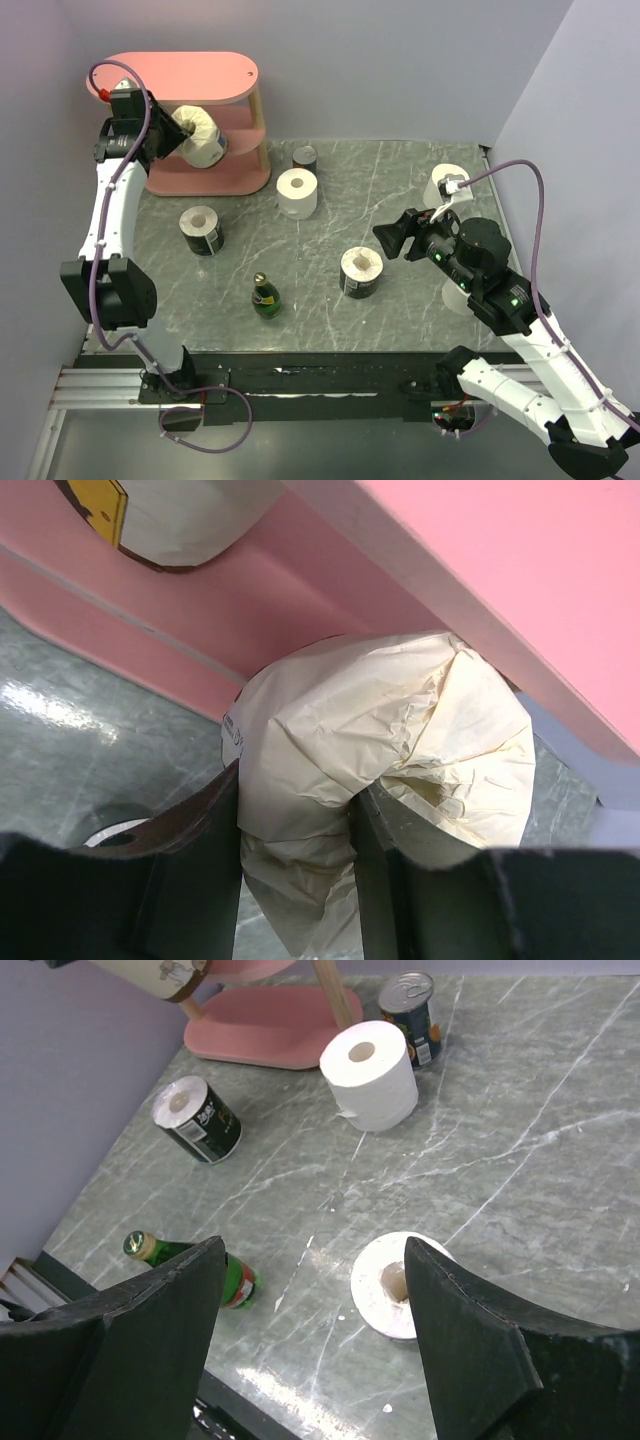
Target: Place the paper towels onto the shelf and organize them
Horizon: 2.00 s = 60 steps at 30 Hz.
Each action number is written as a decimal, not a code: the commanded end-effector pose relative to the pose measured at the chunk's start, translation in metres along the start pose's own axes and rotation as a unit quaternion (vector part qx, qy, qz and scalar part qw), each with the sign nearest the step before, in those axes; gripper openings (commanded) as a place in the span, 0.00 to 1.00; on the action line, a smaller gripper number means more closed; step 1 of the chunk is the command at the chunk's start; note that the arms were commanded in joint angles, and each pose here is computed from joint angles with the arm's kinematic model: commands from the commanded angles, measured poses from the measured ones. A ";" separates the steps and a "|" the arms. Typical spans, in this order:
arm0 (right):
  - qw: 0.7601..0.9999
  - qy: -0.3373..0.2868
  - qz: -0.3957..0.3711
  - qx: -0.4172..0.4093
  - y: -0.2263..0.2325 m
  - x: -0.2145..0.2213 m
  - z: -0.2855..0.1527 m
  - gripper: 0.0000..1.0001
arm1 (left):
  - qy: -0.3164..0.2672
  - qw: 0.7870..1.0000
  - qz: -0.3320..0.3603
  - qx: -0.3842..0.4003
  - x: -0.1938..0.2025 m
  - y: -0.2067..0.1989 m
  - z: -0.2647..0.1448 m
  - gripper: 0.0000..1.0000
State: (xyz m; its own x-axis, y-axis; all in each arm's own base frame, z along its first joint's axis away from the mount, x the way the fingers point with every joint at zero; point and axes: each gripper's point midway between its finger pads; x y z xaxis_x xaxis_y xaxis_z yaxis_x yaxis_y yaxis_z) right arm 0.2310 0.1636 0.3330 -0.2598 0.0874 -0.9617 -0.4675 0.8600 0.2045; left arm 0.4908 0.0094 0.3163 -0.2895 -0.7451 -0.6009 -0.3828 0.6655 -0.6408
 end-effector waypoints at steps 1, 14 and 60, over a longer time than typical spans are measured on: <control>0.999 -0.040 -0.003 0.000 0.002 -0.029 -0.010 0.79 | -0.026 0.997 -0.046 0.051 -0.022 -0.032 -0.004 0.38; 0.999 -0.051 0.000 -0.004 0.004 -0.036 -0.015 0.79 | -0.032 0.996 -0.067 0.049 -0.027 -0.035 0.016 0.42; 0.997 -0.078 0.008 -0.005 0.003 -0.047 -0.043 0.80 | -0.090 0.989 -0.047 0.106 -0.044 -0.048 -0.047 0.77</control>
State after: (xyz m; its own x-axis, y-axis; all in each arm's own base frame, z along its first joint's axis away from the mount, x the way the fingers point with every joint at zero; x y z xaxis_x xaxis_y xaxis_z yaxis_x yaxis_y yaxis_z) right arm 0.2103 0.1456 0.3637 -0.1876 0.1375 -0.9726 -0.4672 0.8585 0.2115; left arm 0.5089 0.0045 0.3603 -0.1419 -0.8271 -0.5438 -0.2592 0.5613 -0.7860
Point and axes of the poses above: each gripper's point midway between its finger pads, its own z axis out along the fingers, its own y axis along the line the jaws close on, x = y × z, and after that the axes turned 9 degrees about -z, right-handed
